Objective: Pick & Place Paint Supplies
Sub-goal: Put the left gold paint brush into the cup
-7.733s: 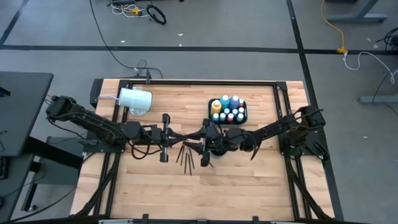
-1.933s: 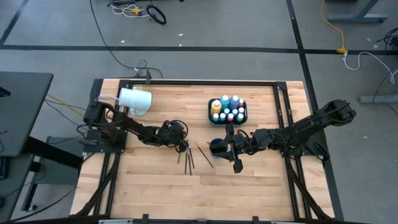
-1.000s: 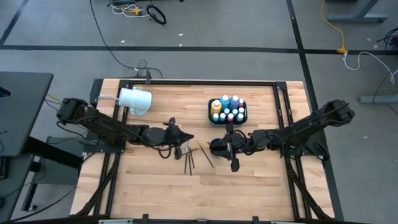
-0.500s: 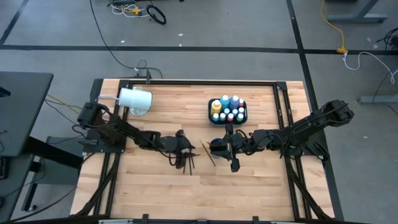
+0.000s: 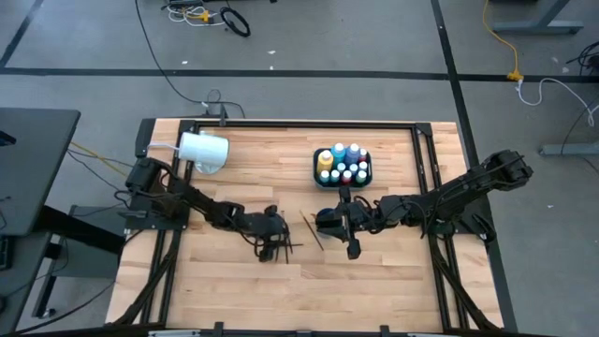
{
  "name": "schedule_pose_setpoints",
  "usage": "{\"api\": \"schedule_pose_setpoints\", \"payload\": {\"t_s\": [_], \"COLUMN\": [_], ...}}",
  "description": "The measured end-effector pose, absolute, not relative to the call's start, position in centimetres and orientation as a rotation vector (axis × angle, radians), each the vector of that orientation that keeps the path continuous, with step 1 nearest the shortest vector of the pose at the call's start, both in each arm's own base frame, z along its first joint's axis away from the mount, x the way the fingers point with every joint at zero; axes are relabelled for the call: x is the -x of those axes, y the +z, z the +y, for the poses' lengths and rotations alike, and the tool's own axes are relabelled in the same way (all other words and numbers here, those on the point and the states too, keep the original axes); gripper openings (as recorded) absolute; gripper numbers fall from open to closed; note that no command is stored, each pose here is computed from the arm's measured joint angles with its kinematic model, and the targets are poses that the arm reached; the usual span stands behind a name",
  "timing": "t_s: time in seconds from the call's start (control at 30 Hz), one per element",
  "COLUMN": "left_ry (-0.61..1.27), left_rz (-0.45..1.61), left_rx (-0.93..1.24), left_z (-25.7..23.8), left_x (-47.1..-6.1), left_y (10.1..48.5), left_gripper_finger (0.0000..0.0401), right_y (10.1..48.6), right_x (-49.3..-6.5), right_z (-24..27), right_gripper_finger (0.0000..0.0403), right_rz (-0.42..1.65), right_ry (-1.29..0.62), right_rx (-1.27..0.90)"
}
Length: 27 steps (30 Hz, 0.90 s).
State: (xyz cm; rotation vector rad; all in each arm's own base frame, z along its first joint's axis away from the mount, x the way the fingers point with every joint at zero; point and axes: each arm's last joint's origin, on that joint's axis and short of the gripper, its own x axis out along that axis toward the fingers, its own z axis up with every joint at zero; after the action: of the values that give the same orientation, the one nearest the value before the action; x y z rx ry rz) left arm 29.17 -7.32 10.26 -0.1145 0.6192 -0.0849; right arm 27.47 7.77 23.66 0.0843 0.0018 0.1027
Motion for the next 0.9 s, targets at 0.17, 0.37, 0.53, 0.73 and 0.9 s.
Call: {"api": "schedule_pose_setpoints", "payload": {"t_s": [0.17,0.37,0.53,0.73,0.9], "left_ry": [-0.113,-0.108,-0.103,-0.101,-0.086], "left_rz": [0.646,0.67,0.686,0.687,0.686], "left_rx": [0.11,0.119,0.085,0.057,0.049], "left_z": [-8.09,-8.08,-8.02,-7.98,-7.9], "left_x": [-28.85,-28.71,-28.61,-28.59,-28.59], "left_y": [9.98,9.8,9.65,9.62,9.61], "left_gripper_finger": [0.0172,0.0157,0.0133,0.0086,0.0022], "right_y": [23.66,23.6,23.6,23.6,23.6], "right_x": [-27.47,-27.47,-27.47,-27.47,-27.47], "right_z": [7.77,7.77,7.77,7.77,7.77], "right_gripper_finger": [0.0139,0.0139,0.0139,0.0139,0.0139], "right_rz": [0.002,0.008,0.009,0.009,0.009], "right_ry": [0.103,0.102,0.102,0.102,0.102], "right_rx": [-0.085,-0.083,-0.083,-0.083,-0.083]}}
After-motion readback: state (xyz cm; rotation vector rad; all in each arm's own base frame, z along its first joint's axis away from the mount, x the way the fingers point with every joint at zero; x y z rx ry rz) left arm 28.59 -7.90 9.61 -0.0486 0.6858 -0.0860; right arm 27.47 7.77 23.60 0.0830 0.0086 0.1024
